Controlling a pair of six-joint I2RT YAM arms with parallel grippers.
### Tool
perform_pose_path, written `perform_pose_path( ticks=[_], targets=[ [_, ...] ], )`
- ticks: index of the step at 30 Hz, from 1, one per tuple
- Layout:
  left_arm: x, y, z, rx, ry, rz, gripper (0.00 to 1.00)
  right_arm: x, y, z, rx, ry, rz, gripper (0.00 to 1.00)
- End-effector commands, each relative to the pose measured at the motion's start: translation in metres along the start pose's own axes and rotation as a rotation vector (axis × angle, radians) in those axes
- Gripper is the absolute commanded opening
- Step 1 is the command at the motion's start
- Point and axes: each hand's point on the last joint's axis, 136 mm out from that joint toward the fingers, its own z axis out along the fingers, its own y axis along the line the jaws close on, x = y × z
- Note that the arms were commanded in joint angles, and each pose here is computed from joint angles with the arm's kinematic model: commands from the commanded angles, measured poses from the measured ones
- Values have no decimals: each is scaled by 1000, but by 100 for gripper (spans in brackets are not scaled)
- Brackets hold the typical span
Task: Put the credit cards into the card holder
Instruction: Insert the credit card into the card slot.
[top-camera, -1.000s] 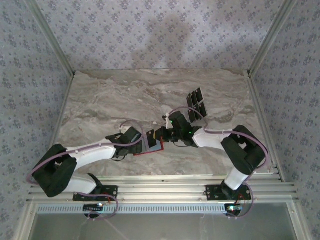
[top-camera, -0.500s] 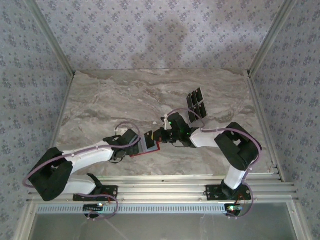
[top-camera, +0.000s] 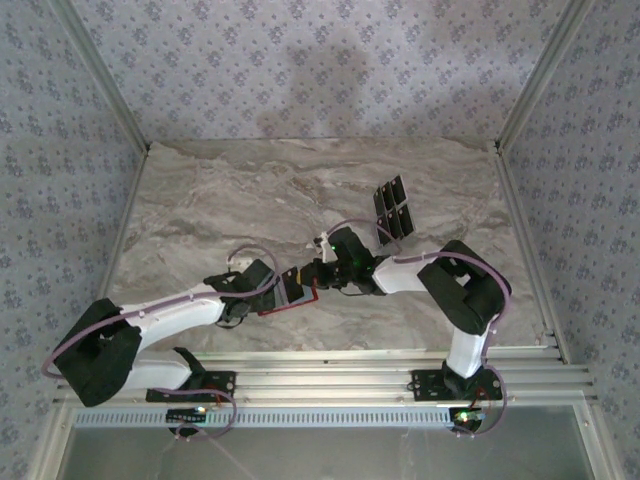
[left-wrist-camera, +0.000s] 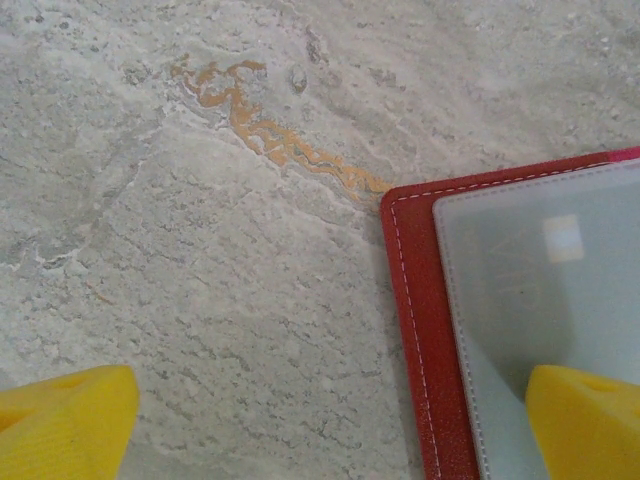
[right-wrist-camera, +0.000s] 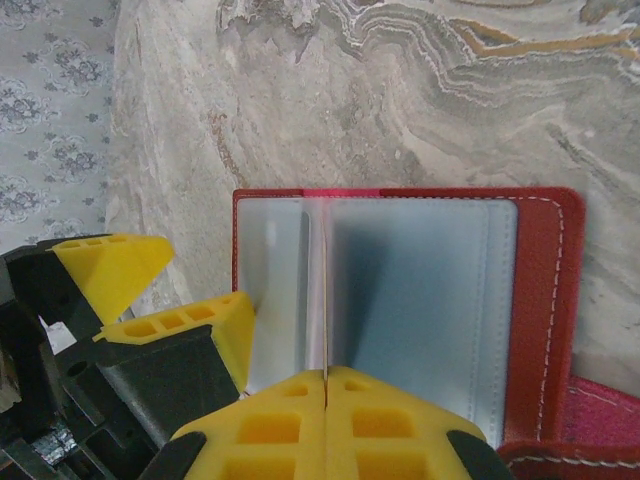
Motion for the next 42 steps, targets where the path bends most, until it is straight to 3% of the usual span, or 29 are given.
perform_pose_path(
  ticks=[1, 42],
  targets=[
    [9, 14, 1, -56, 15, 15, 99, -5, 14, 6, -48, 3, -6, 0],
    [11, 16, 5, -64, 19, 19, 99, 9, -6, 27, -28, 65, 79, 0]
  ],
)
